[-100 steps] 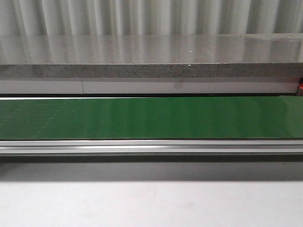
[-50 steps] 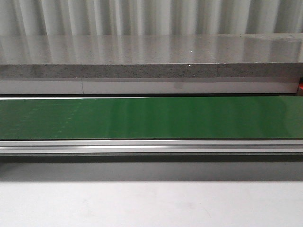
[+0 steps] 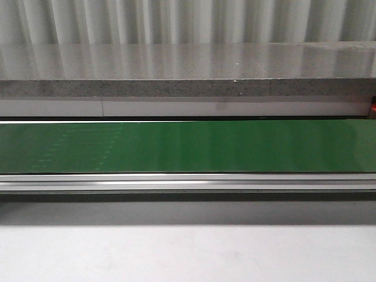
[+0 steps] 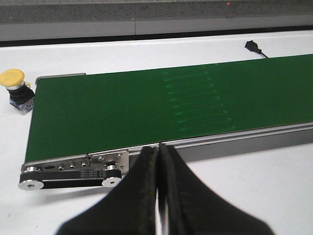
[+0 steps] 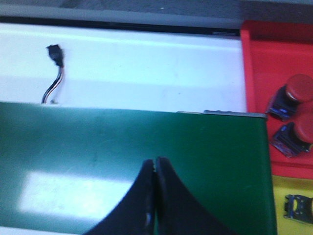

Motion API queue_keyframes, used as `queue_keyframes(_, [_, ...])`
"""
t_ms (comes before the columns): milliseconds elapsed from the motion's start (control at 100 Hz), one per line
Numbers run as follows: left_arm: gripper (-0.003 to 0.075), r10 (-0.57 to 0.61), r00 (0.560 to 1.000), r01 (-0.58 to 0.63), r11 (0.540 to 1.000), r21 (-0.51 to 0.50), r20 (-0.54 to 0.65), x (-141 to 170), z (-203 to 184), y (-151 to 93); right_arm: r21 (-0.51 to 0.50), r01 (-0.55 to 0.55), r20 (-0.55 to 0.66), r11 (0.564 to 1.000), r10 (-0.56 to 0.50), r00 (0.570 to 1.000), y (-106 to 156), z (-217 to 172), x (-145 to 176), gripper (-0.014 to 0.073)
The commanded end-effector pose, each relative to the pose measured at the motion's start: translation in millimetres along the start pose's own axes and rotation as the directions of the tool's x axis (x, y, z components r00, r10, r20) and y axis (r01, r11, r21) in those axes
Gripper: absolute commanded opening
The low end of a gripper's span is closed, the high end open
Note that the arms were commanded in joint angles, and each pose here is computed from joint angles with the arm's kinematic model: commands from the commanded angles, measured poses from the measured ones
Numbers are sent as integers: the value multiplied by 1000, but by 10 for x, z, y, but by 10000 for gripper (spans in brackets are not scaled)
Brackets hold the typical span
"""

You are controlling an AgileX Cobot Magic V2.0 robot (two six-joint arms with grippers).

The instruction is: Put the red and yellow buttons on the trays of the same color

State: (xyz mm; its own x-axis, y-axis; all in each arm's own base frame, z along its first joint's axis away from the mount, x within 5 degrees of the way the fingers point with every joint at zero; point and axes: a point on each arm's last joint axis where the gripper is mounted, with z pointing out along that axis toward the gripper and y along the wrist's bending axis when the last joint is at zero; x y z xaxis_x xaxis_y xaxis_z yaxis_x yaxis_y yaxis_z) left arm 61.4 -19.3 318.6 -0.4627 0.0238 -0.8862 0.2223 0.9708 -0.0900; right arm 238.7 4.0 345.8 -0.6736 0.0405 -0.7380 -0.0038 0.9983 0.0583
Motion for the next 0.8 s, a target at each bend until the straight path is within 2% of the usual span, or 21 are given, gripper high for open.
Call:
queue_keyframes(0, [-20,-3,996,2,1000,11,88,-125,-37,-14,-31,81,108,996,-78,991,120,-173,-40,-66])
queue_keyframes(290, [-20,-3,995,2,1000,11,95,-132,-38,-14,-115,162,164,980,-142,976,309,-354,407,-66])
queue_keyframes(790, [-20,-3,995,2,1000,11,96,-133,-38,-14,-121,175,368,977,-119,922,144,-857,1241,-66])
